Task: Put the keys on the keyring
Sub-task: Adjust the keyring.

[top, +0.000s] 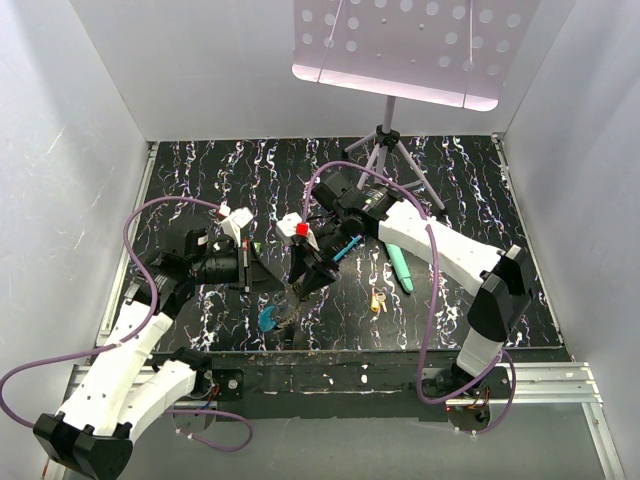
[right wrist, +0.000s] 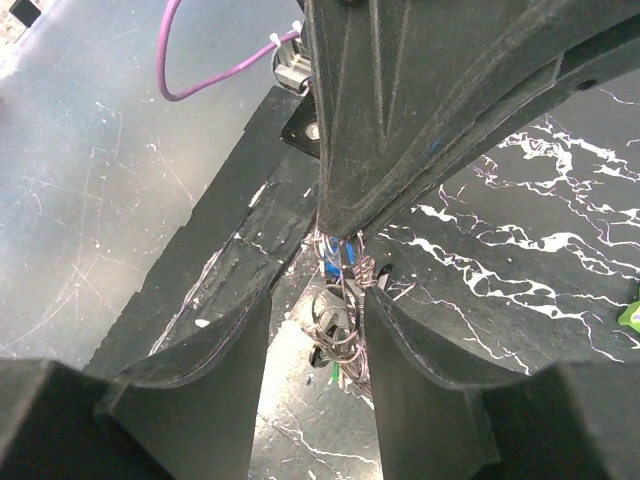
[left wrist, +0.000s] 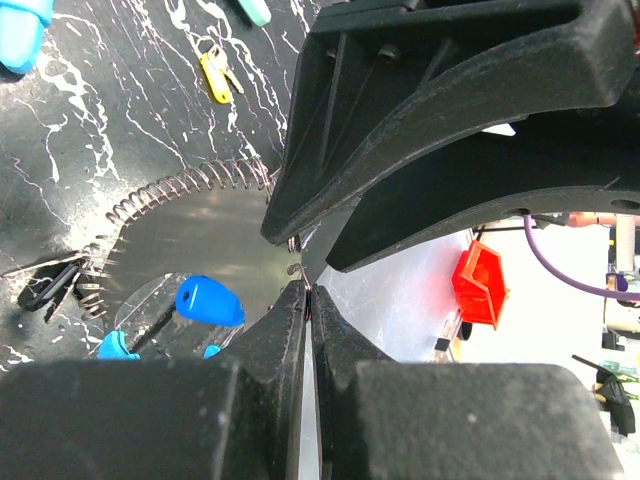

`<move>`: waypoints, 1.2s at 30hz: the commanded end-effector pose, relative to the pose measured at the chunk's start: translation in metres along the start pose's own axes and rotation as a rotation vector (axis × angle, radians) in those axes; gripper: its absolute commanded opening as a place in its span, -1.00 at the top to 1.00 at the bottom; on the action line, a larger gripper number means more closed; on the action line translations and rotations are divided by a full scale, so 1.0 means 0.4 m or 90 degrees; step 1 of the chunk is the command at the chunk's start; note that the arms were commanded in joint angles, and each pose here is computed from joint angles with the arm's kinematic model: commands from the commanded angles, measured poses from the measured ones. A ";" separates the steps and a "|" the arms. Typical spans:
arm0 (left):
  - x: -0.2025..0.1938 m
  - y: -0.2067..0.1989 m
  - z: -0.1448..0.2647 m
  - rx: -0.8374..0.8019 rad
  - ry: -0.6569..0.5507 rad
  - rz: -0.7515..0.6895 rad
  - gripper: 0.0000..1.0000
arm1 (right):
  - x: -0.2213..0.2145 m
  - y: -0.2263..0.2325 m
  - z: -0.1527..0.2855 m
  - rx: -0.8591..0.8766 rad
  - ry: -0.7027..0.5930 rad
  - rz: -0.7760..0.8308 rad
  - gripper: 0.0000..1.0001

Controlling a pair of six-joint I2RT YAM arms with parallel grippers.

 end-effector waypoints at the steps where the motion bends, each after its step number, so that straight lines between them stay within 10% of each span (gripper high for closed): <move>1: 0.003 -0.033 0.007 -0.040 0.007 -0.010 1.00 | 0.039 0.027 0.028 -0.009 -0.021 0.003 -0.03; 20: 0.009 -0.018 0.000 -0.021 -0.024 0.020 1.00 | 0.079 0.072 0.109 -0.031 -0.121 -0.220 0.12; 36: 0.010 -0.012 -0.011 -0.027 -0.028 0.039 1.00 | 0.055 0.064 0.102 -0.040 -0.113 -0.200 0.07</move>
Point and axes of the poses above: each gripper's point midway between its finger pads, its own z axis back along the fingers, its own y axis along the line the jaws close on, x = y × z, the point moved 2 cm from there along z, back along the fingers, and after that the axes turned 8 degrees about -z, right-handed, at the moved point
